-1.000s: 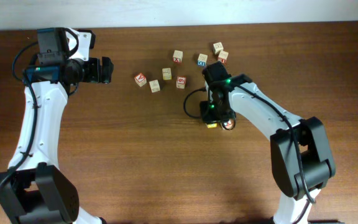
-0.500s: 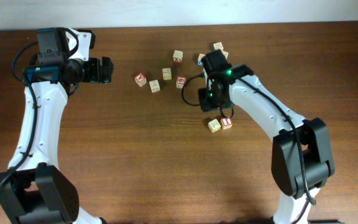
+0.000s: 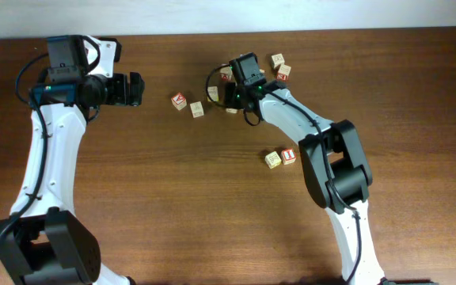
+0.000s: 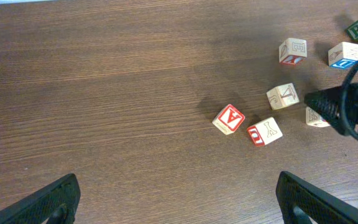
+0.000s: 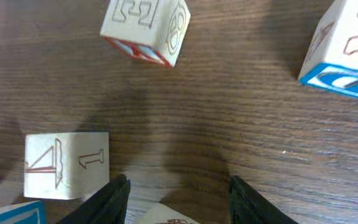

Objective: Rotate 5 blocks

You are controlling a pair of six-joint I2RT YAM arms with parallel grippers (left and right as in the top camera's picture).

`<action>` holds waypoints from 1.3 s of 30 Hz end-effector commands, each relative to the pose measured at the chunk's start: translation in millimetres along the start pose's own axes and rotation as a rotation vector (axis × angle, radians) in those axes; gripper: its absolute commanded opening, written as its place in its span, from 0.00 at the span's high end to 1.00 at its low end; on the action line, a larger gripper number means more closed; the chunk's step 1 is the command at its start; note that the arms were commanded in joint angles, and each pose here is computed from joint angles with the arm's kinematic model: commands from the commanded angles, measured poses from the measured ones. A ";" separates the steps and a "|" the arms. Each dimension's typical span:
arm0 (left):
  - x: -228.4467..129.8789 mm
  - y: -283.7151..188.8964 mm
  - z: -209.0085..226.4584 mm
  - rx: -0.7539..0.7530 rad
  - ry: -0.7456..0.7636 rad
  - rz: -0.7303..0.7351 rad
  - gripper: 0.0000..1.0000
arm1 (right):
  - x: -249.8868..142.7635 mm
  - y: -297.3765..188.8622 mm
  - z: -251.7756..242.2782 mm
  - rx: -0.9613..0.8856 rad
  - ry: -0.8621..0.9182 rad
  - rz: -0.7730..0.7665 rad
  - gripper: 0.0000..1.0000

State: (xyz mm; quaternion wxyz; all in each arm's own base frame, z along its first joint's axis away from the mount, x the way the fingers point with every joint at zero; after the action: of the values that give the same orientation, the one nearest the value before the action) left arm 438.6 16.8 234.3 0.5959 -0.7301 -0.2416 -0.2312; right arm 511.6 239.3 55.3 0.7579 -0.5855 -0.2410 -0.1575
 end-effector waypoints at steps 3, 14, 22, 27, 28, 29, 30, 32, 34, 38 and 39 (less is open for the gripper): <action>2.4 -1.1 -1.8 -0.015 0.010 -0.006 0.01 | -10.4 8.9 10.3 -0.024 -0.015 0.015 0.56; 2.4 -1.1 -1.8 -0.015 0.010 -0.006 0.01 | -35.7 -19.8 -1.4 -0.109 -0.052 0.195 0.65; 2.4 -1.1 -1.8 -0.015 0.010 -0.006 0.01 | -42.2 -35.5 -3.3 -0.134 -0.080 0.293 0.77; 2.4 -1.1 -1.8 -0.015 0.010 -0.006 0.01 | -25.5 -97.4 18.0 -0.059 -0.055 0.442 0.83; 2.4 -1.1 -1.8 -0.015 0.010 -0.006 0.01 | -37.1 -102.7 17.4 -0.054 -0.046 0.509 0.83; 2.4 -1.1 -1.8 -0.015 0.010 -0.006 0.01 | -59.1 -106.7 12.4 -0.090 -0.049 0.610 0.83; 2.4 -1.1 -1.8 -0.015 0.010 -0.006 0.01 | -73.0 -104.5 12.9 -0.101 -0.057 0.656 0.83; 2.4 -1.1 -1.8 -0.015 0.010 -0.006 0.01 | -96.5 -97.7 13.8 -0.117 -0.073 0.718 0.83; 2.4 -1.1 -1.8 -0.015 0.010 -0.006 0.01 | -112.1 -93.0 21.4 -0.129 -0.108 0.745 0.82; 2.4 -1.1 -1.8 -0.015 0.010 -0.006 0.01 | -133.1 -87.5 9.8 -0.173 -0.112 0.799 0.82; 2.4 -1.1 -1.8 -0.015 0.010 -0.006 0.01 | -133.1 -86.5 9.5 -0.172 -0.112 0.796 0.82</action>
State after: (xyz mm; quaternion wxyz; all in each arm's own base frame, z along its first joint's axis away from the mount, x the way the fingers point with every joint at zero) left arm 438.6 16.7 234.3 0.5959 -0.7301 -0.2415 -0.2313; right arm 355.7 222.6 54.8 0.7010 -0.6939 -0.0217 0.1632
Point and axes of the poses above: each gripper's point midway between its finger pads, its own y axis out along the fingers, its own z axis along the line the jaws close on, x = y × z, the point moved 5 cm from there along -y, back along the fingers, and after that the axes turned 9 degrees about -y, right-handed, at the moved point
